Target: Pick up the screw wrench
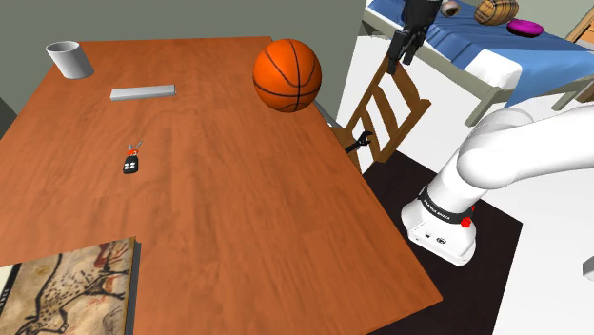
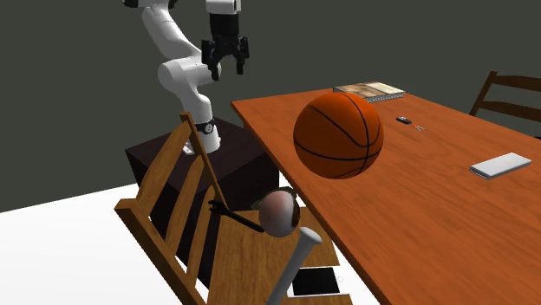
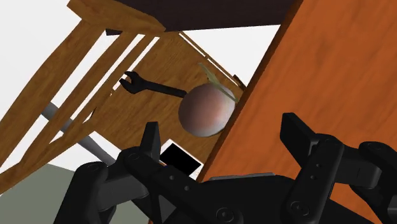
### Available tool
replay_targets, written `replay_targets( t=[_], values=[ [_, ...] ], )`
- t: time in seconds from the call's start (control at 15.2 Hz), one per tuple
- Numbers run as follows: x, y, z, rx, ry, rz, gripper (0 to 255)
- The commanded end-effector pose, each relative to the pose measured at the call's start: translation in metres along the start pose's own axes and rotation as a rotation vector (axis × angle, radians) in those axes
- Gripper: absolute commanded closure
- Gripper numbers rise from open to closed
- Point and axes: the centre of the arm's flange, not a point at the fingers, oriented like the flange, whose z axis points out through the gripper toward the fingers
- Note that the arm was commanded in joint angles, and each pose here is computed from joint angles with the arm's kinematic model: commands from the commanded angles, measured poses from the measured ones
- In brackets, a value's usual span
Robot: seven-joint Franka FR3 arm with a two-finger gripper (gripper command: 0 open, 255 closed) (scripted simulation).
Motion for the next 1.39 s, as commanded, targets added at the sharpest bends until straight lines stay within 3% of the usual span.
replay_targets(
  t=[0.0,1.32],
  values=[
    [0.001,0.019,0.023,0.017,-0.001,-0.054,0],
    [0.053,0.162,0.256,0.188,-0.024,-0.558,0]
  ],
)
